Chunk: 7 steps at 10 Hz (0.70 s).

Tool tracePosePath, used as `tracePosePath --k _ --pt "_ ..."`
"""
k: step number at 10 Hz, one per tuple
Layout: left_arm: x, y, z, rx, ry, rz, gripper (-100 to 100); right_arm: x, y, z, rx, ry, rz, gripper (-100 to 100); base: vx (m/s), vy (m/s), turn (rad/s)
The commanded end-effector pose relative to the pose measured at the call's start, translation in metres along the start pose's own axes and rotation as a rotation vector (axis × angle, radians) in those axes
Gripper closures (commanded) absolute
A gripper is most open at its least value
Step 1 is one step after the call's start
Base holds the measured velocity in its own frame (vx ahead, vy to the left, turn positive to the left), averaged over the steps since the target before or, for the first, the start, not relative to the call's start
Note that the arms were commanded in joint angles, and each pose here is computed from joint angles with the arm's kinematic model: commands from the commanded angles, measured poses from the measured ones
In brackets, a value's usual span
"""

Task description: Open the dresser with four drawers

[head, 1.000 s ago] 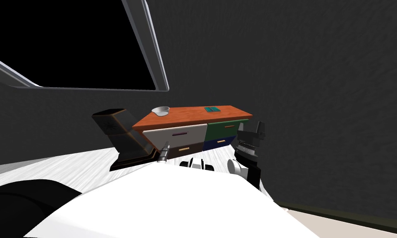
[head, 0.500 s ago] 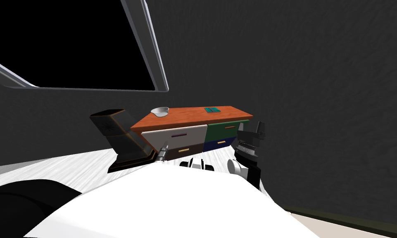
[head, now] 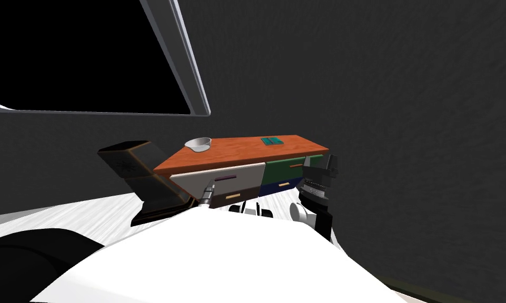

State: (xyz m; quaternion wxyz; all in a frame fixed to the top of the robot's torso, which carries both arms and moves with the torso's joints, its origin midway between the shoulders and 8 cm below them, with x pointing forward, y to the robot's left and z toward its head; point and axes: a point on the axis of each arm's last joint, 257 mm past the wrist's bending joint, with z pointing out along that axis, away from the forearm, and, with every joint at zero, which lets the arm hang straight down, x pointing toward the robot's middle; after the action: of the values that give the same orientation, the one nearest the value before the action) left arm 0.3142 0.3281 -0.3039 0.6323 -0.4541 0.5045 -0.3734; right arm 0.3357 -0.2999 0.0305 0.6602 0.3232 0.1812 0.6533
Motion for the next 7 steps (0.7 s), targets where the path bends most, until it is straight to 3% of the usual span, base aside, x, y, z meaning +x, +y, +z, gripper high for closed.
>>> tracePosePath --k 1,3,7 --pt "0.0084 -0.0027 -0.0001 -0.008 -0.044 -0.053 -100 0.0 0.0 0.0 0.0 0.0 0.0 0 -0.006 0.004 0.0" --pt "0.0135 -0.0042 -0.0002 -0.014 -0.069 -0.084 -100 0.0 0.0 0.0 0.0 0.0 0.0 0 0.0 0.0 0.0" --pt "0.0092 -0.008 -0.0008 -0.013 -0.068 -0.076 -100 0.0 0.0 0.0 0.0 0.0 0.0 0 0.055 0.016 -0.016"
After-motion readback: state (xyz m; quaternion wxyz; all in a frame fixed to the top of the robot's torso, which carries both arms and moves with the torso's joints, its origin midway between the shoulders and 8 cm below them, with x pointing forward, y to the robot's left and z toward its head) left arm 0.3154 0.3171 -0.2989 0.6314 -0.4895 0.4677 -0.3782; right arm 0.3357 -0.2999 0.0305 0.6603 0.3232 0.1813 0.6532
